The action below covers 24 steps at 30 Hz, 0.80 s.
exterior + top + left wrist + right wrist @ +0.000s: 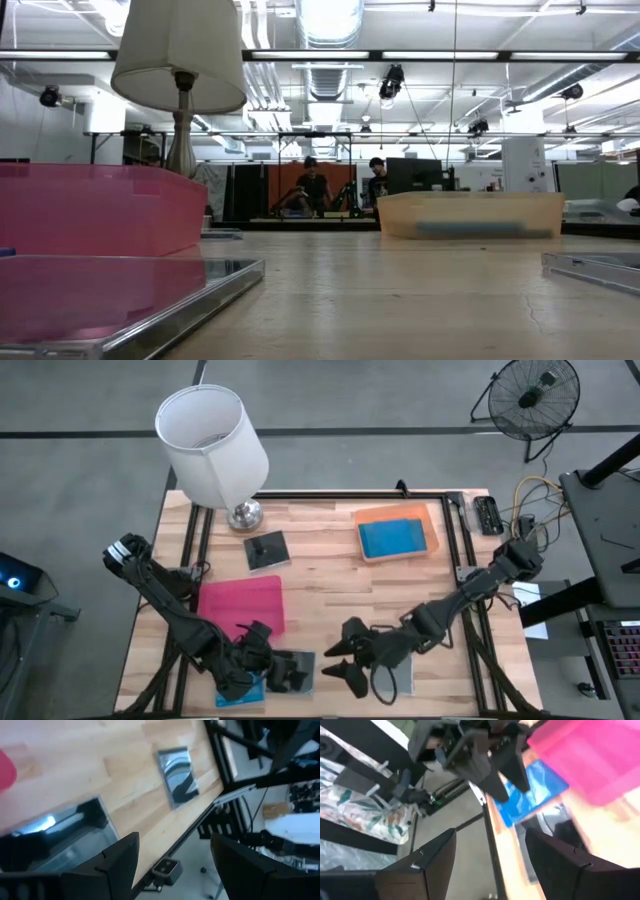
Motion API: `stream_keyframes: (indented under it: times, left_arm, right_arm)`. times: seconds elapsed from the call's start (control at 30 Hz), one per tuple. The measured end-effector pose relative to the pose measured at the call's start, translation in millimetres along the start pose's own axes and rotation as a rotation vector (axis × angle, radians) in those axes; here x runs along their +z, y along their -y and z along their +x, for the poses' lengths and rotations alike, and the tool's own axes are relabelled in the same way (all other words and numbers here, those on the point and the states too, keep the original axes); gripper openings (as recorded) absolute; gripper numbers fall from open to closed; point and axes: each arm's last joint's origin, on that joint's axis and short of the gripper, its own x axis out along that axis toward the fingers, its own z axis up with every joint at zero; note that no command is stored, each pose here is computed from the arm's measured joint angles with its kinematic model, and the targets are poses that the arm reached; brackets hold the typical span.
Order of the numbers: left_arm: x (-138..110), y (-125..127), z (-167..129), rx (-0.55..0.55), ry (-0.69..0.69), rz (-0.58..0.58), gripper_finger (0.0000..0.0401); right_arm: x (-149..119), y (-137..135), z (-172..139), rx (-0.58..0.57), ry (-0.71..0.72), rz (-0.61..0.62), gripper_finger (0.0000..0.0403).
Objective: Pick & place jewel cases by type
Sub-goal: Put the bottom left black CD case into the pink bin
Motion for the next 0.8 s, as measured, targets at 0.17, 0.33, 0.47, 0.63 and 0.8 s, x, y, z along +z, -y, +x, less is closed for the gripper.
stream_keyframes:
  times: [0.17,0.33,0.47,0.63,0.8]
  left_arm:
    - [-4,-2,6,0.022,-0.035,0.009,0.0229]
    - [-11,-6,13,0.056,-0.09,0.012,0.0229]
    - [-17,-12,23,0.095,-0.12,0.02,0.0229]
    - [-26,-19,35,0.141,-0.16,0.034,0.0229]
    - [-35,-26,48,0.187,-0.194,0.029,0.0229]
  right_arm:
    - [-18,1,-2,-0.055,0.004,0.018,0.0235]
    - [-32,7,-4,-0.114,0.043,0.078,0.0231]
    - [-37,8,-3,-0.119,0.031,0.095,0.0231]
    - [-41,10,-1,-0.138,0.046,0.103,0.0231]
    - [-40,9,-2,-0.148,0.074,0.132,0.0232]
